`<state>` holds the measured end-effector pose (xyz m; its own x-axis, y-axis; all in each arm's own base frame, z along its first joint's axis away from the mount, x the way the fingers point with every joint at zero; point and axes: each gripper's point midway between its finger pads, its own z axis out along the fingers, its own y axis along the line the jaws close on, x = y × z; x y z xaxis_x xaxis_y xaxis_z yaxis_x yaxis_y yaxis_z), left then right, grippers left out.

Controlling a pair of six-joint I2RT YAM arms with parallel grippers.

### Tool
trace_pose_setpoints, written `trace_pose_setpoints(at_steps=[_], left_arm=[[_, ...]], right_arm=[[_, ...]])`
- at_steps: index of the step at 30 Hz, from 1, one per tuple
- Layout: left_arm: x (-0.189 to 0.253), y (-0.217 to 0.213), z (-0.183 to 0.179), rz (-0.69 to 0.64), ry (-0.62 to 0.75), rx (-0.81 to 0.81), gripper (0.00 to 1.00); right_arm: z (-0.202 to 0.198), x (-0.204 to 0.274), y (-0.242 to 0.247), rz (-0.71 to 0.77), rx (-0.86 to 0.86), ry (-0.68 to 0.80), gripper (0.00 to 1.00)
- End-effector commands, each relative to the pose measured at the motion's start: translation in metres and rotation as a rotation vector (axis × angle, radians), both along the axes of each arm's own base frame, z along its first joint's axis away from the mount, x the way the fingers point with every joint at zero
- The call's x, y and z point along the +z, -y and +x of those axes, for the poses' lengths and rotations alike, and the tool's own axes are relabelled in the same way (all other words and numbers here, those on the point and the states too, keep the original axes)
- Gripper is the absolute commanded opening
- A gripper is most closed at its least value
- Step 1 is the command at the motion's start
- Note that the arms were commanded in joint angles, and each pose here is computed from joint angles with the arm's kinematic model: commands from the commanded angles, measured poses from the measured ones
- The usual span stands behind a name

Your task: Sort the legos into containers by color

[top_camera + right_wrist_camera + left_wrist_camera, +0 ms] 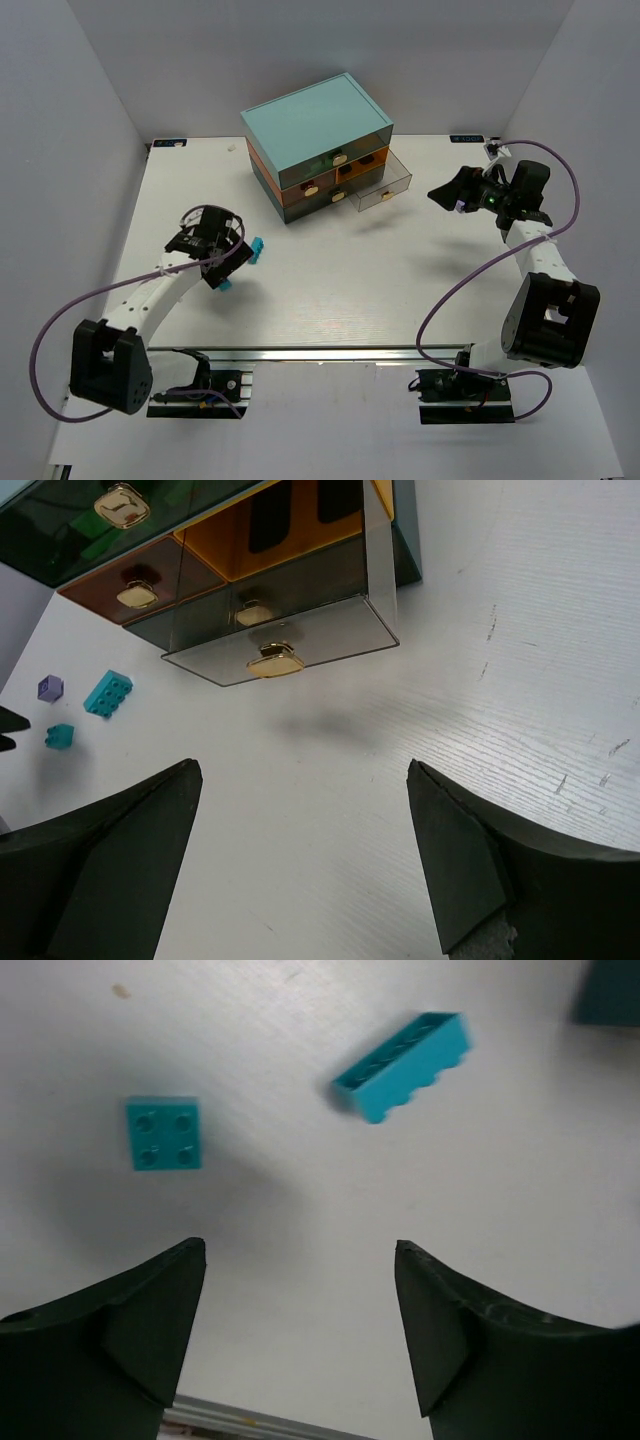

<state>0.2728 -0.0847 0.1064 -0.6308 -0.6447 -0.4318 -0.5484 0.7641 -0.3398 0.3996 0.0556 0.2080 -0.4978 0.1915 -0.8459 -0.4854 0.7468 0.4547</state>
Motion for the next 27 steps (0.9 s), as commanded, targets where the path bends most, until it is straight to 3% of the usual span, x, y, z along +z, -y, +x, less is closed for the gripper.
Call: trace_pose_setpoints(at_steps=[1,6,15,19,20,23,27], left_arm=[[-0.033,-0.02,-0.03,0.103,-0.182,0.025,0.87],[-0.049,-0.04,-0.025,0.237,-0.238,0.039,0.95],[-0.074,-0.052,-0.002,0.326,-0.295,0.019,0.95],[-0.079,-0.052,0.01,0.326,-0.287,0.025,0.79],[-0.079,-0.052,0.014,0.314,-0.278,0.029,0.62],[-0.077,-0.047,0.019,0.286,-0.254,0.023,0.33],[-0.065,-0.039,0.02,0.238,-0.22,0.013,0.16]], right_arm=[[0.001,0.014,-0.001,0.002,0.013,0.029,0.89],[-0.002,0.013,-0.002,0.004,0.013,0.025,0.89],[-0.01,0.008,-0.003,0.01,0.008,0.01,0.89],[-0.013,0.006,-0.005,0.01,0.009,0.006,0.89],[-0.013,0.006,-0.003,0.011,0.003,0.003,0.89],[-0.013,0.005,-0.004,0.007,0.005,0.002,0.89],[-0.013,0.004,-0.003,0.007,0.0,0.0,0.89]])
